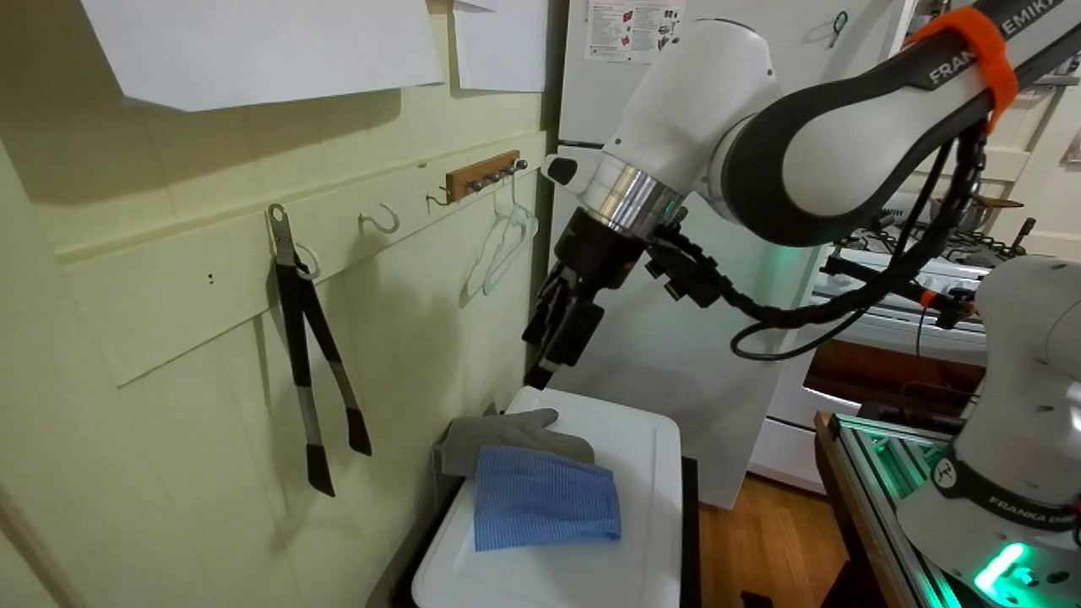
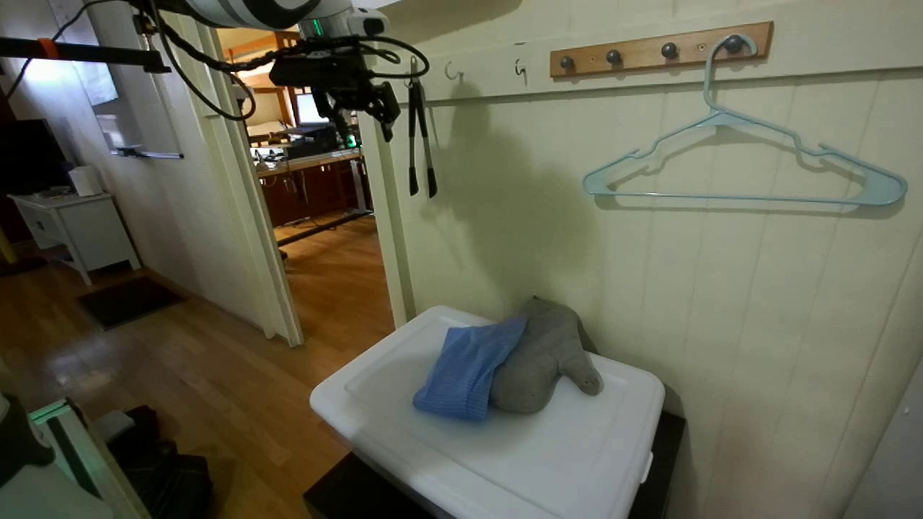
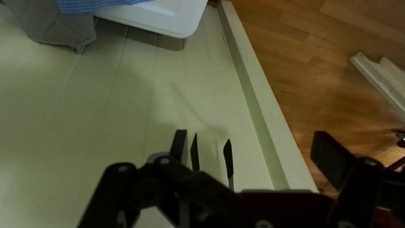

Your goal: Move the tongs to the next hook on the left

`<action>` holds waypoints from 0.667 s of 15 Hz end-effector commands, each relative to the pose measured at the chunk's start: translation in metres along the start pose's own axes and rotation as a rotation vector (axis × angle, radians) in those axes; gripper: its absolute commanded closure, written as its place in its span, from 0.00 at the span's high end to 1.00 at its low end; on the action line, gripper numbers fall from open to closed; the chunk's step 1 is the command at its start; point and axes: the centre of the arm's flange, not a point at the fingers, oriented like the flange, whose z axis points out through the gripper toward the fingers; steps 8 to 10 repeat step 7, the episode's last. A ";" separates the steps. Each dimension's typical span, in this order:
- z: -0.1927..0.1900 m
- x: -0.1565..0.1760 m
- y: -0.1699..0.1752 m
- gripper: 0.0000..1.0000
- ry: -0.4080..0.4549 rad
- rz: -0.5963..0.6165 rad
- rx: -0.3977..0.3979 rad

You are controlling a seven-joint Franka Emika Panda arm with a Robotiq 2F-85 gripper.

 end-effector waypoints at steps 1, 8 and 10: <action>-0.033 -0.014 0.000 1.00 -0.030 -0.029 -0.068; -0.030 -0.006 0.007 1.00 -0.024 -0.045 -0.070; -0.030 -0.006 0.007 1.00 -0.024 -0.045 -0.070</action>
